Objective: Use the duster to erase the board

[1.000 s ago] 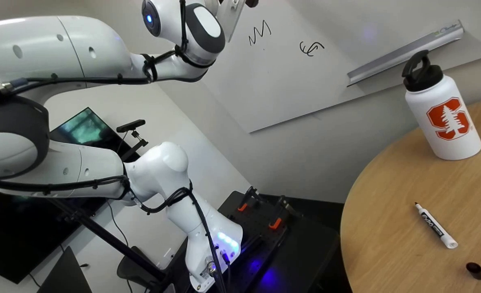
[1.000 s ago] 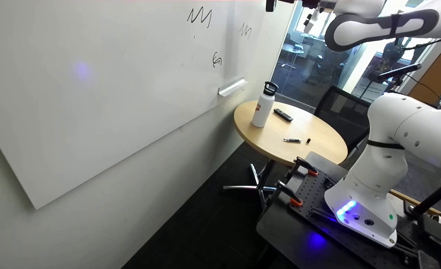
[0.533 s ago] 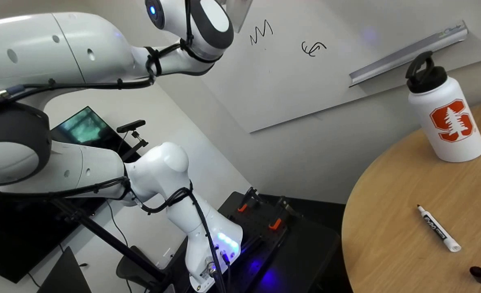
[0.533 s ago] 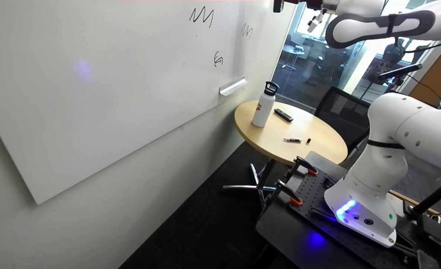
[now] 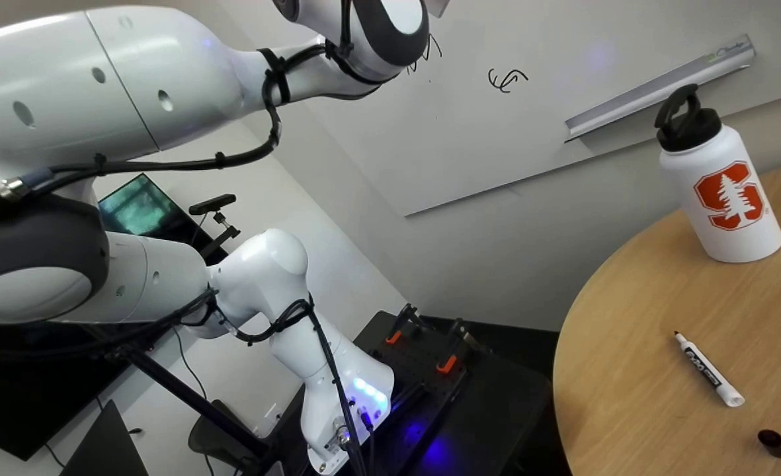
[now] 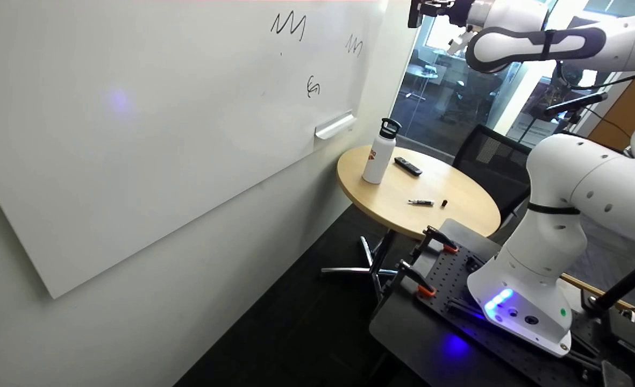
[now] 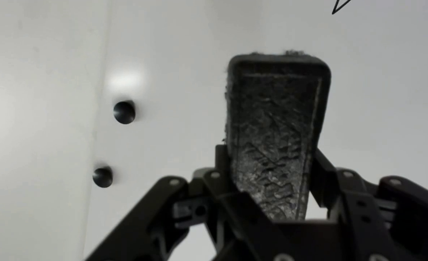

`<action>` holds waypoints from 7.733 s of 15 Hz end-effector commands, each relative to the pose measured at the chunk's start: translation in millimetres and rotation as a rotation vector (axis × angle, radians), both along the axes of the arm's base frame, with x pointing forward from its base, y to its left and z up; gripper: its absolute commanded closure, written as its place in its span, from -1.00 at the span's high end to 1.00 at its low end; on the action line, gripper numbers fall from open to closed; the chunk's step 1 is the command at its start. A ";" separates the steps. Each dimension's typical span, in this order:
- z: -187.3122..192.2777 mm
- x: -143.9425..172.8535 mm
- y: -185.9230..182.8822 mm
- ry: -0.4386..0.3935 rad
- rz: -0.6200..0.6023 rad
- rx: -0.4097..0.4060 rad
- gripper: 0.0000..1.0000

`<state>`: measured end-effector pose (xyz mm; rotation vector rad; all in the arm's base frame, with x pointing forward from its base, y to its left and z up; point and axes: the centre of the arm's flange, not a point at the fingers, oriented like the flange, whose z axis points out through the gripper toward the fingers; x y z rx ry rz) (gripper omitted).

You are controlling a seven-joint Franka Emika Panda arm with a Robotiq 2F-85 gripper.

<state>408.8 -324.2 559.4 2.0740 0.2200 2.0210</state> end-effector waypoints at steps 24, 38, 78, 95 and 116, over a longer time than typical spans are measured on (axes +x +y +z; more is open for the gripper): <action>-135.0 113.6 -12.0 -0.037 0.124 0.021 -0.43; -160.5 189.2 53.1 -0.156 0.201 0.048 -0.43; -89.6 99.5 153.9 0.154 0.451 -0.168 -0.43; -38.7 14.7 134.3 0.521 0.416 -0.316 0.07; -205.3 -74.6 49.8 1.278 0.262 -0.152 0.07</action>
